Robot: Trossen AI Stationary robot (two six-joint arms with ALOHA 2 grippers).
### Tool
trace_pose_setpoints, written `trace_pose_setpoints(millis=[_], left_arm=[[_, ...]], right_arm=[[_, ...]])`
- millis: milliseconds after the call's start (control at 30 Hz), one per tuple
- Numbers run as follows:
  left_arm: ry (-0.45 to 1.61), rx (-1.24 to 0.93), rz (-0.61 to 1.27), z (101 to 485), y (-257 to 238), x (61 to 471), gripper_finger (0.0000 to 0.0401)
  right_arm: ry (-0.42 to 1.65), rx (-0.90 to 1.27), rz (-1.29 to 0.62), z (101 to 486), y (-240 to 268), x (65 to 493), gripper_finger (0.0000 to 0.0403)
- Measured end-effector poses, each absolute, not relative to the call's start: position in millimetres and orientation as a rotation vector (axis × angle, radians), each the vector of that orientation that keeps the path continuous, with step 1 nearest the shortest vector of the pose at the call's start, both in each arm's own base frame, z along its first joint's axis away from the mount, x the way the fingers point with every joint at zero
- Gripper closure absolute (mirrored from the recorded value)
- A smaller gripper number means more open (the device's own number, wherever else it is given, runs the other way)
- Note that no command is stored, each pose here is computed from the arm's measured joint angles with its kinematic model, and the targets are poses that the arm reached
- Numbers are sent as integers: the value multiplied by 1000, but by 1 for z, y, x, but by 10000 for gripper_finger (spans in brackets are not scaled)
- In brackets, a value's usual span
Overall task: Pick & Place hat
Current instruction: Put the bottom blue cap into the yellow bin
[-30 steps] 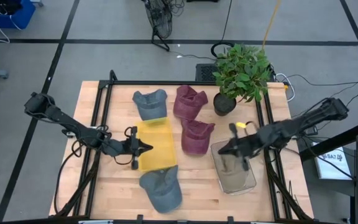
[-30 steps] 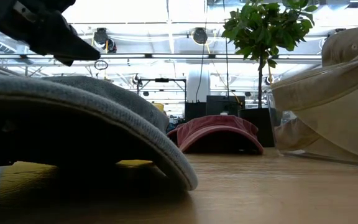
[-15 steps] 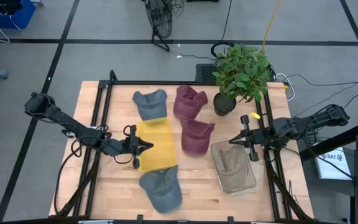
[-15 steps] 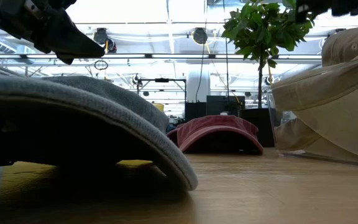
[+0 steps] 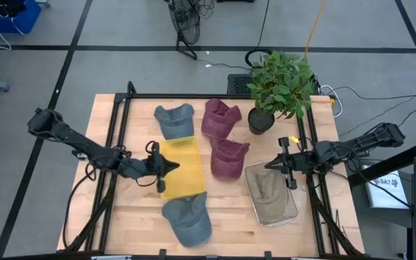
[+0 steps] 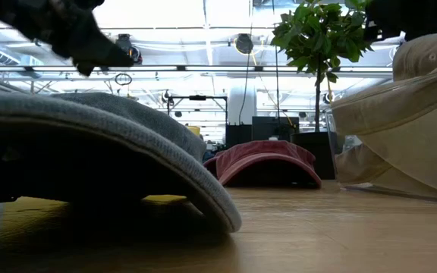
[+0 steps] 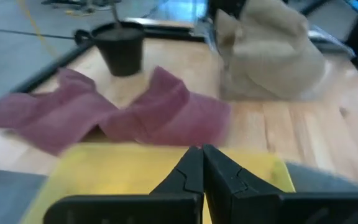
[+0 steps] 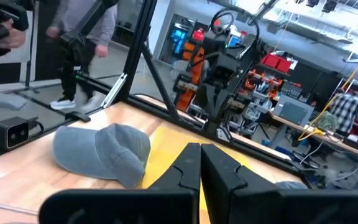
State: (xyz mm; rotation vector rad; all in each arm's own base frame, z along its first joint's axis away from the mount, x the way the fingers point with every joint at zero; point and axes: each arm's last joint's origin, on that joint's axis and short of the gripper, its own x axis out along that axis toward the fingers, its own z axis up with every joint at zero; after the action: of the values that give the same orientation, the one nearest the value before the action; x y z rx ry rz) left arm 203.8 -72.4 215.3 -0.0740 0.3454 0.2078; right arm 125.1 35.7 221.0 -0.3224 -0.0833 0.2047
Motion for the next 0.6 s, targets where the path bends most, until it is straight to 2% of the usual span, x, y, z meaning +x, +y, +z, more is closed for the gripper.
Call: trace_pose_setpoints(millis=[267, 367, 467, 600], left_arm=[[495, -47, 189, 258, -105, 244, 392], [559, -80, 184, 264, -126, 261, 390], [608, -114, 102, 269, -154, 282, 390], [696, -49, 42, 269, -194, 306, 389]], right_arm=[[-93, -322, 203, 222, 35, 123, 403], [-93, -322, 203, 222, 35, 123, 403], [-99, -340, 201, 223, 35, 123, 403], [-123, -345, 197, 225, 35, 123, 403]])
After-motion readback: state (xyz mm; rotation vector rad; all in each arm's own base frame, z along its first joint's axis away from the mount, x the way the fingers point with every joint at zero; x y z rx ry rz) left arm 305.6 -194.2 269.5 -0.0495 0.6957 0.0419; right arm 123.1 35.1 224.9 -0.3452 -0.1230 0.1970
